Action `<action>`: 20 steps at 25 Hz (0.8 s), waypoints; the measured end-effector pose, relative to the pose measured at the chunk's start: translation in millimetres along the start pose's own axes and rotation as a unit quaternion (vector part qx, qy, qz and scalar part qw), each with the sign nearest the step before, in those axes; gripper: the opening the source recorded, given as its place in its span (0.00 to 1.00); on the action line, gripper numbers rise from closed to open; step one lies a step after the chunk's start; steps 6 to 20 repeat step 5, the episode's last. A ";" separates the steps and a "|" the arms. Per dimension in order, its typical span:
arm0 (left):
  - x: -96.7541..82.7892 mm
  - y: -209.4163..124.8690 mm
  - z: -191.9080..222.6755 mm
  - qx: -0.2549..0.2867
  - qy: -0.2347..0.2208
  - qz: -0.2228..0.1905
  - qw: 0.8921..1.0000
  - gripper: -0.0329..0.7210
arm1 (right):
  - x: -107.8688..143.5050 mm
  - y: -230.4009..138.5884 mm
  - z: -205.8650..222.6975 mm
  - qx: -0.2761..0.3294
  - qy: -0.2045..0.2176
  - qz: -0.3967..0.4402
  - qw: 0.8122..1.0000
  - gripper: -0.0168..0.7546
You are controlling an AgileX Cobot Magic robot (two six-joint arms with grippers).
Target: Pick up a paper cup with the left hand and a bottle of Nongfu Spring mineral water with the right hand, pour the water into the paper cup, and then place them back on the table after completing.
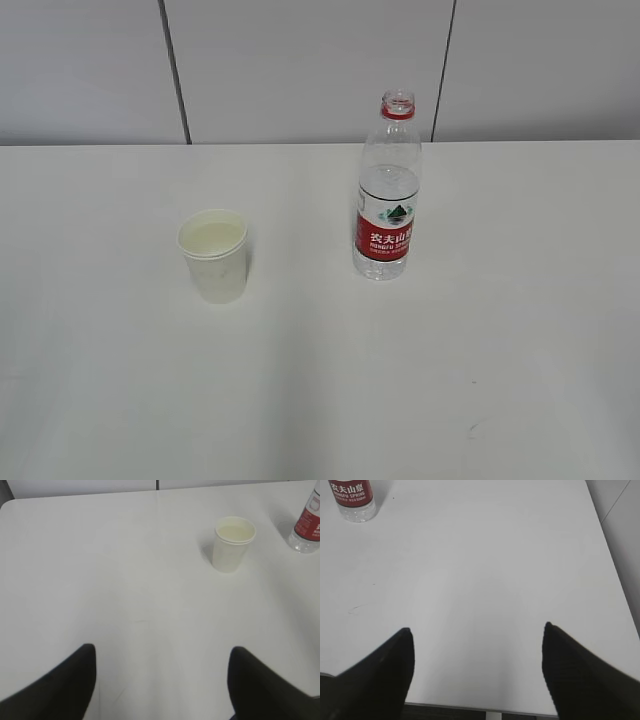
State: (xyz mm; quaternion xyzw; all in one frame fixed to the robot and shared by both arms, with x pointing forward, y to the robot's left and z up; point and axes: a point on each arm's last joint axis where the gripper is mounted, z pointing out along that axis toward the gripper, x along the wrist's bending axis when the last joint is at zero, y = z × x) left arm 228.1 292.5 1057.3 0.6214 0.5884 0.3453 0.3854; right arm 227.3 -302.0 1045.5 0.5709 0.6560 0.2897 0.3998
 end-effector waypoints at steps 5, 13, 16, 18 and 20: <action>0.0 0.0 0.0 0.000 0.000 0.000 1.000 0.71 | 0.0 0.0 0.0 0.000 0.000 0.000 1.000 0.78; 0.0 0.0 0.0 0.000 0.000 0.000 1.000 0.71 | 0.0 0.0 0.0 0.000 0.000 0.000 1.000 0.78; 0.0 0.0 0.0 0.000 0.000 0.000 1.000 0.71 | 0.0 0.0 0.0 0.000 0.000 0.000 1.000 0.78; 0.0 0.0 0.0 0.000 0.000 0.000 1.000 0.71 | 0.0 0.0 0.0 0.000 0.000 0.000 1.000 0.78; 0.0 0.0 0.0 0.000 0.000 0.000 1.000 0.71 | 0.0 0.0 0.0 0.000 0.000 0.000 1.000 0.78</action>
